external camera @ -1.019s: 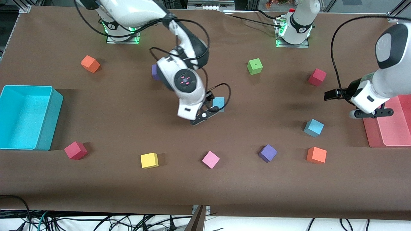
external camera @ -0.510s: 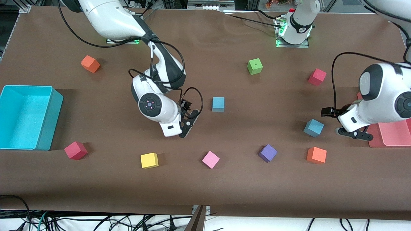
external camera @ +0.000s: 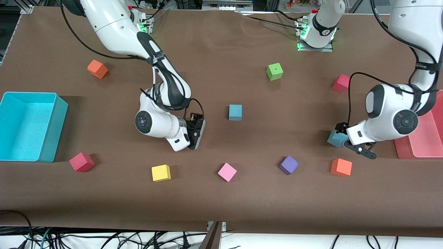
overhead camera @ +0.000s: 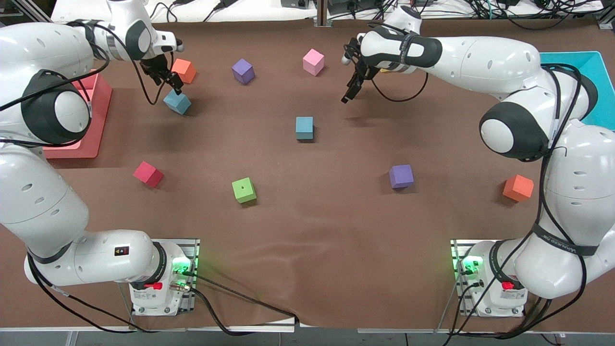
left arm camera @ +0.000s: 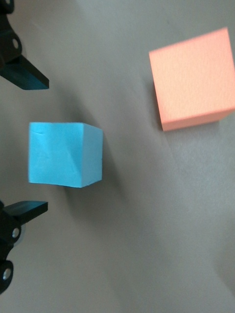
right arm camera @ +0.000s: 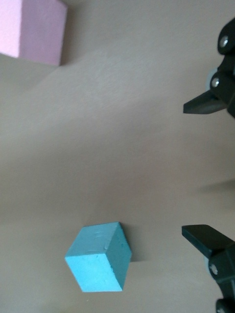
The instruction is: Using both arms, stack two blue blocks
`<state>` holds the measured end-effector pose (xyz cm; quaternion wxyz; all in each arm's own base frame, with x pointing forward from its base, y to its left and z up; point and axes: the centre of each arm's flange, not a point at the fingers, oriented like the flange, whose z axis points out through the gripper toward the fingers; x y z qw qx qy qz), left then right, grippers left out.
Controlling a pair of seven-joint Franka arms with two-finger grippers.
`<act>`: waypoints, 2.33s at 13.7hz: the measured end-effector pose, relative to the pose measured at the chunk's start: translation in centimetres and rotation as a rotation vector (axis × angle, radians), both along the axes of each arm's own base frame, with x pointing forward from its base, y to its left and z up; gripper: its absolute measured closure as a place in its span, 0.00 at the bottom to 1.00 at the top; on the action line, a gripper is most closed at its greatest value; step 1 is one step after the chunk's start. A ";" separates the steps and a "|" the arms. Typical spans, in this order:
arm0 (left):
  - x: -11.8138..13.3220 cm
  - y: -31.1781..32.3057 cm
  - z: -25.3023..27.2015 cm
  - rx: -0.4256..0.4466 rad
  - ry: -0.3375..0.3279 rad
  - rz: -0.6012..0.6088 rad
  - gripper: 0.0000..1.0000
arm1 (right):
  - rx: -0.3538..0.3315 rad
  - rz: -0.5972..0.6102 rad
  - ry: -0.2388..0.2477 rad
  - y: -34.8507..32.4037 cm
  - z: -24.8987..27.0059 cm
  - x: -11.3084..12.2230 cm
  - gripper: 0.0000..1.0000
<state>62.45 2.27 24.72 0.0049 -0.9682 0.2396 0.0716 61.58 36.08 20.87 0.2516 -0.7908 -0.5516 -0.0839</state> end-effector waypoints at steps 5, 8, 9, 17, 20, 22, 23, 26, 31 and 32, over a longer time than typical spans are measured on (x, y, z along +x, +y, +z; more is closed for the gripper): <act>-1.1 -0.1 -3.2 -0.014 -0.018 -0.045 0.00 | 0.281 0.039 -0.053 -0.7 -3.4 -2.2 0.00; -1.3 -0.2 -4.5 -0.018 -0.017 -0.049 0.00 | 0.371 0.073 -0.101 -0.9 -5.2 -3.8 0.00; -1.3 -0.2 -5.0 -0.019 -0.013 -0.049 0.00 | 0.396 0.087 -0.119 -0.8 -5.7 -4.2 0.00; -0.6 -1.6 -2.4 -0.019 -0.015 -0.065 0.39 | 0.492 0.128 -0.125 1.3 -9.2 -7.2 0.00; -1.3 -6.5 1.1 -0.011 0.042 -0.034 0.39 | 0.518 0.151 -0.078 1.6 -9.9 -8.5 0.00; -2.4 -11.7 2.9 -0.011 0.059 0.008 0.39 | 0.540 0.175 -0.077 1.7 -10.0 -8.7 0.00; -2.8 -14.4 3.7 -0.014 0.054 0.031 0.39 | 0.545 0.185 -0.085 1.6 -10.0 -8.7 0.00; -3.9 -21.4 5.8 -0.034 0.023 0.073 0.39 | 0.547 0.194 -0.096 1.5 -10.0 -8.6 0.00; -6.2 -34.2 8.1 -0.074 -0.016 0.129 0.40 | 0.568 0.183 -0.113 1.7 -9.9 -8.6 0.00; -7.0 -36.7 7.8 -0.092 0.001 0.156 0.40 | 0.572 0.181 -0.116 1.7 -9.9 -8.6 0.00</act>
